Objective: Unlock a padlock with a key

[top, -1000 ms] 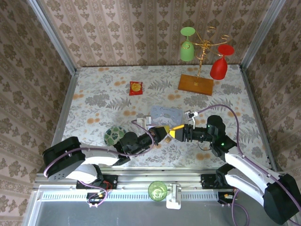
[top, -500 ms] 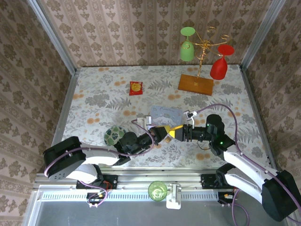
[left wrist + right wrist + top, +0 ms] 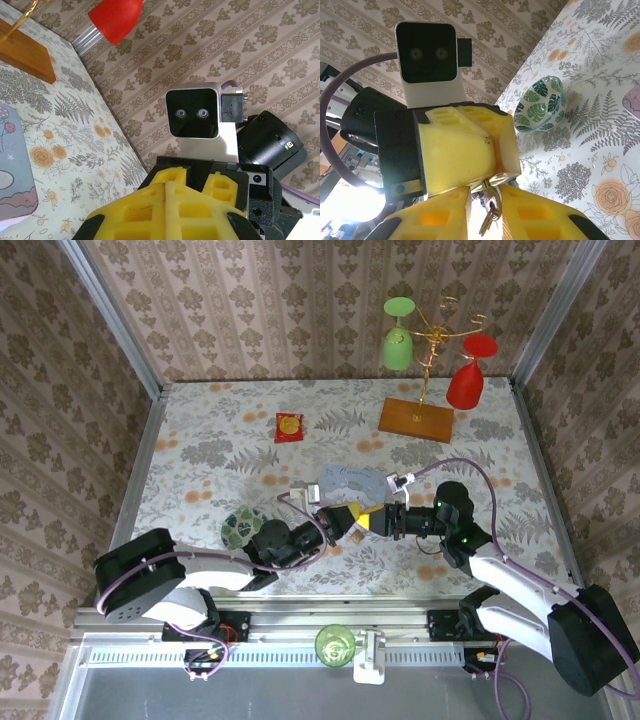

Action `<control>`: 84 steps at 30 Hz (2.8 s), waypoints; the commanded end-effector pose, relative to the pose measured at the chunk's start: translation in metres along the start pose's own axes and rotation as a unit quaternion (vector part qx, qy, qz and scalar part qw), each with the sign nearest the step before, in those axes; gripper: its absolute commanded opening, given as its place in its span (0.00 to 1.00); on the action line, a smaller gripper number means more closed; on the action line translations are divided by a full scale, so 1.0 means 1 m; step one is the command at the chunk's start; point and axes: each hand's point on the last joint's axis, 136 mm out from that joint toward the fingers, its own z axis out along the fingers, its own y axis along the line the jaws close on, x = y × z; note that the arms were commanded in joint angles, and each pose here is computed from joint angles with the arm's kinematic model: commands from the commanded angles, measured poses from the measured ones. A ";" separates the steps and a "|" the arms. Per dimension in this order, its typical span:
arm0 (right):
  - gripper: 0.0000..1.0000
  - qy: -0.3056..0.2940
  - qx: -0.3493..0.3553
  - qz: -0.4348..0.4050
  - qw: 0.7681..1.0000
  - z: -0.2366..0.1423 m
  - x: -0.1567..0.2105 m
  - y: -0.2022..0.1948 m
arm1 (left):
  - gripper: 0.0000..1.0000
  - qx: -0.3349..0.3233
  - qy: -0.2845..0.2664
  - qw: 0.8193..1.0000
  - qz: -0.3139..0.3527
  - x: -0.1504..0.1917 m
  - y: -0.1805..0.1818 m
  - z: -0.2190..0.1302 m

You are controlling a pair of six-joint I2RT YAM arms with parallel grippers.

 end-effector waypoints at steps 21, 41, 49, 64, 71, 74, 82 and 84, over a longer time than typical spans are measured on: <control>0.00 -0.007 -0.007 -0.006 1.000 -0.012 0.012 0.007 | 0.00 -0.001 0.000 1.000 -0.008 0.003 0.004 0.004; 0.11 -0.025 -0.014 -0.012 1.000 -0.018 0.014 0.013 | 0.00 -0.017 -0.004 1.000 -0.015 0.007 0.014 0.003; 0.00 -0.021 0.000 -0.009 1.000 -0.019 0.018 0.009 | 0.41 -0.034 -0.008 0.999 -0.014 0.008 0.022 -0.001; 0.00 0.048 0.202 0.079 0.975 -0.041 0.074 -0.073 | 1.00 -0.282 0.083 0.956 0.011 0.042 0.102 -0.048; 0.00 0.043 0.292 0.109 0.949 -0.056 0.078 -0.102 | 0.92 -0.289 0.072 0.955 -0.001 0.059 0.124 -0.045; 0.00 0.049 0.338 0.138 0.930 -0.065 0.085 -0.120 | 0.90 -0.288 0.080 0.954 0.005 0.067 0.131 -0.035; 0.00 0.030 0.336 0.137 0.932 -0.065 0.082 -0.123 | 0.92 -0.342 0.054 0.938 0.034 0.062 0.145 -0.040; 0.00 0.021 0.350 0.129 0.927 -0.070 0.079 -0.126 | 0.90 -0.340 0.052 0.939 0.028 0.060 0.148 -0.036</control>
